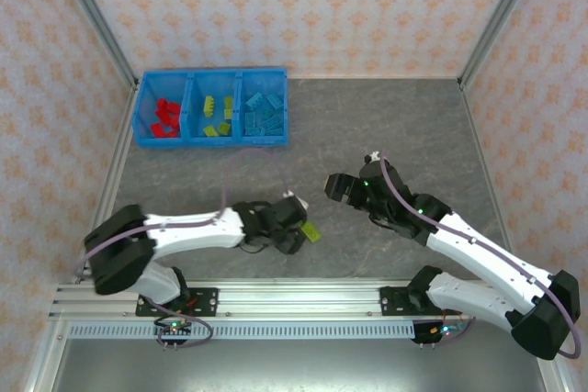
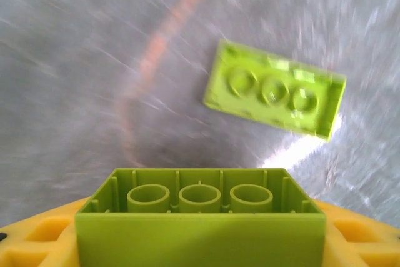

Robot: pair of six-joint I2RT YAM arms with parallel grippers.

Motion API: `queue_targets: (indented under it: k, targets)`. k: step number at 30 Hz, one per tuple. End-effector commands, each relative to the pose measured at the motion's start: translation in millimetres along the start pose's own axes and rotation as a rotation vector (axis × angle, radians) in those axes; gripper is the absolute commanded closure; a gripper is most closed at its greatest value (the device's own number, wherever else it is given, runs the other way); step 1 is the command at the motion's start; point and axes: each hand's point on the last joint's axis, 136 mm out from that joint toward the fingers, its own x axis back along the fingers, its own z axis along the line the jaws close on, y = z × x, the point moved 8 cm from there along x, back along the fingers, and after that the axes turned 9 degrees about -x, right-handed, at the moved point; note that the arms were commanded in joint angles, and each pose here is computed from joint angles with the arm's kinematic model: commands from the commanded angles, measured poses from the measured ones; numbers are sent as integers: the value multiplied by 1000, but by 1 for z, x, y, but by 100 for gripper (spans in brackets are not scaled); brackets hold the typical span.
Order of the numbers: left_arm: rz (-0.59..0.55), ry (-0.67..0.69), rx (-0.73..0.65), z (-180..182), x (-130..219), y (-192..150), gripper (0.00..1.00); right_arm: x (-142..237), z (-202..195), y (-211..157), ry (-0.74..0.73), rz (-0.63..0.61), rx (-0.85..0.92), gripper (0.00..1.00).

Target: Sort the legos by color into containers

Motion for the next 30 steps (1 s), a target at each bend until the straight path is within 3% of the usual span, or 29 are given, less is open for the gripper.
queue_targets:
  k: [1,8,12,16,23,28,30]
  targets:
    - [-158,51,132,47,39,20,55,1,18,-1,120,52,28,7]
    - [-355,62,484,170,90,57,55,-8,30,-6,175,115,31,7]
    - [-412,133,749,250,89,70,57,-11,28,-6,157,104,26,6]
    - [-390,191,871,305,73,95,57,-10,28,-5,143,101,32,7]
    - [-250,245,952,360,40,139,51,-6,23,-3,107,81,32,6]
    - [-236,244,977,375,36,157,27,-4,22,-3,107,72,26,6]
    - [-249,234,974,376,40,162,22,-3,22,-3,107,69,25,6]
